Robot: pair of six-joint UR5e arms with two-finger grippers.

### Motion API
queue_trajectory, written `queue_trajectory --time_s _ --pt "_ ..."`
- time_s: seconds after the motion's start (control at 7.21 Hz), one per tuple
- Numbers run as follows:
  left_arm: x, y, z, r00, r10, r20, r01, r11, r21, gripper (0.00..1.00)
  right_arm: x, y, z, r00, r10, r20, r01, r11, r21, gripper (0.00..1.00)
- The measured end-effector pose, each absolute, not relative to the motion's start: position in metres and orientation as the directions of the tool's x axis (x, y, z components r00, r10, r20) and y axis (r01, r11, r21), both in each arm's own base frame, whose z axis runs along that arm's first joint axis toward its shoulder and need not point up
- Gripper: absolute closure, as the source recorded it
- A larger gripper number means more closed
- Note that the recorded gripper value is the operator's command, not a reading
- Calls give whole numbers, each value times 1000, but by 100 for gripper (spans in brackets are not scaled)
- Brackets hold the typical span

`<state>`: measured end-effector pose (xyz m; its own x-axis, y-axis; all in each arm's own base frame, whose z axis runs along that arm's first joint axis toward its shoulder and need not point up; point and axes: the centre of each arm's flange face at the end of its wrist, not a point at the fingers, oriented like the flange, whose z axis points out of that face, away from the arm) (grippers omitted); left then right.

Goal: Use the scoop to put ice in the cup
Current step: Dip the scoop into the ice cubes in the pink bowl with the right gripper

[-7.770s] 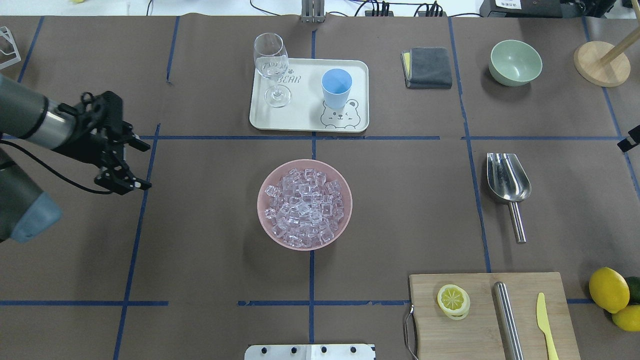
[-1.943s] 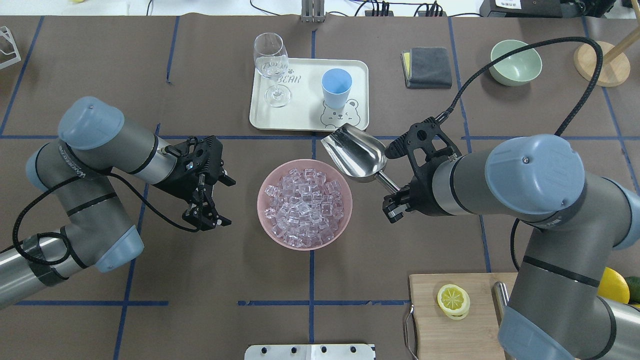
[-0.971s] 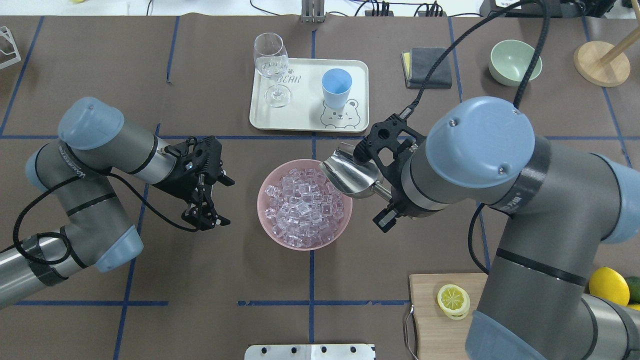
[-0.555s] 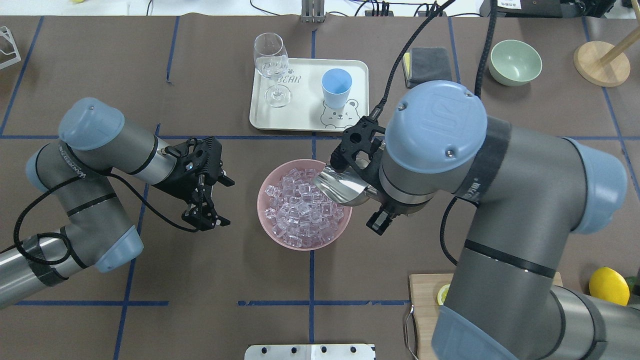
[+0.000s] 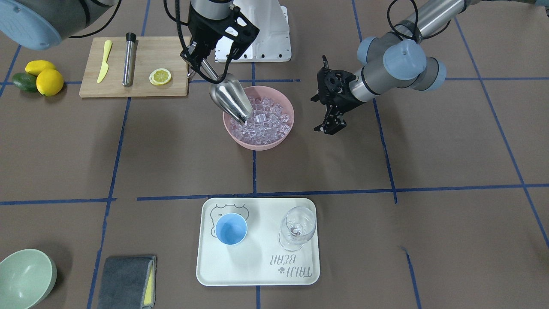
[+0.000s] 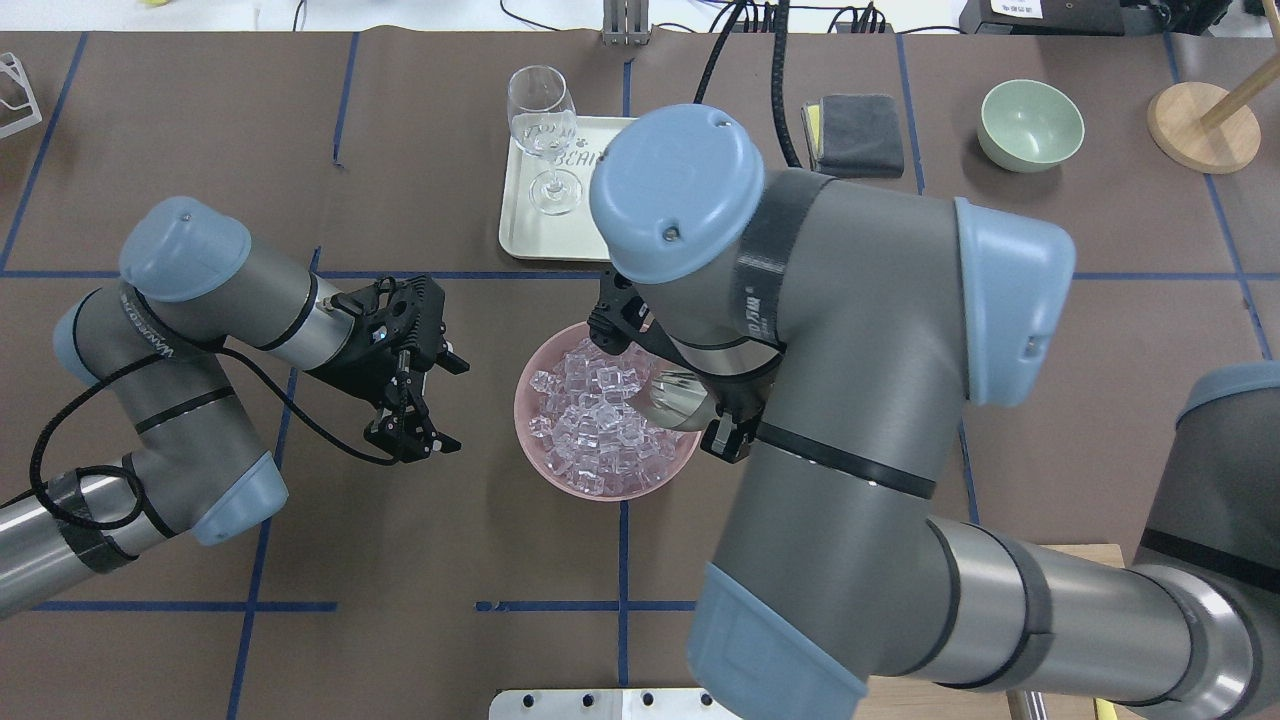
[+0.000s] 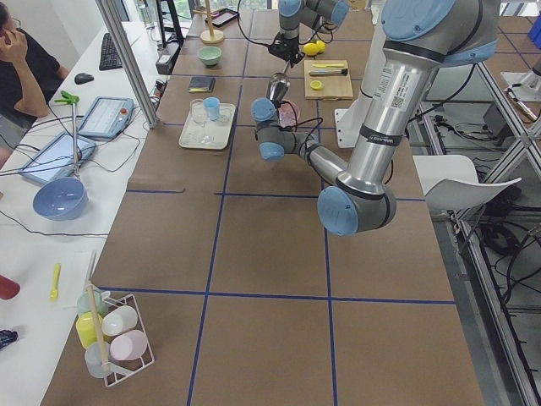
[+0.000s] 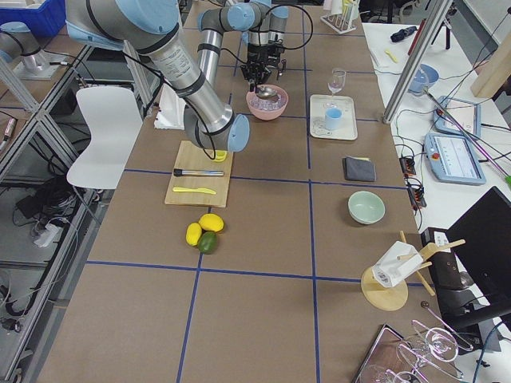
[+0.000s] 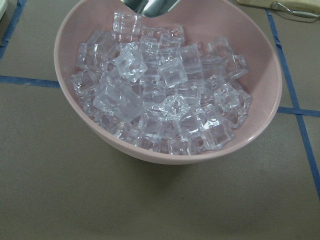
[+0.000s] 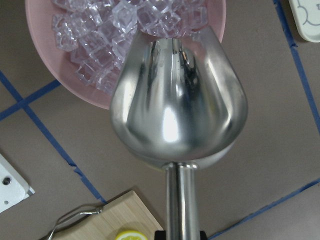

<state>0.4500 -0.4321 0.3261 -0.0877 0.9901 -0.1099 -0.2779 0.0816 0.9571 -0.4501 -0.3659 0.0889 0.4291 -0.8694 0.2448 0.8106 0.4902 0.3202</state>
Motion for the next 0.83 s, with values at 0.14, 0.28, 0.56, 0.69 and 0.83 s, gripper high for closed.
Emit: queue_trajectory --time_s 0.14,0.28,0.56,0.69,0.83 --pt "451 -432 328 -88 990 -112 -280 83 956 0 -460 -371 80 414 -879 237 840 470 273 100" --pt "451 -432 329 -88 990 -113 -281 84 956 0 -472 -378 73 408 -883 233 857 458 236 100" --pt "451 -432 329 -89 990 -113 -282 84 956 0 -495 -390 72 398 -889 229 881 439 175 100" --pt "451 -432 329 -89 990 -113 -282 84 956 0 -500 -393 74 397 -889 228 886 436 156 100" --pt "451 -432 330 -88 990 -114 -283 85 955 0 -503 -394 76 395 -890 228 890 432 143 100"
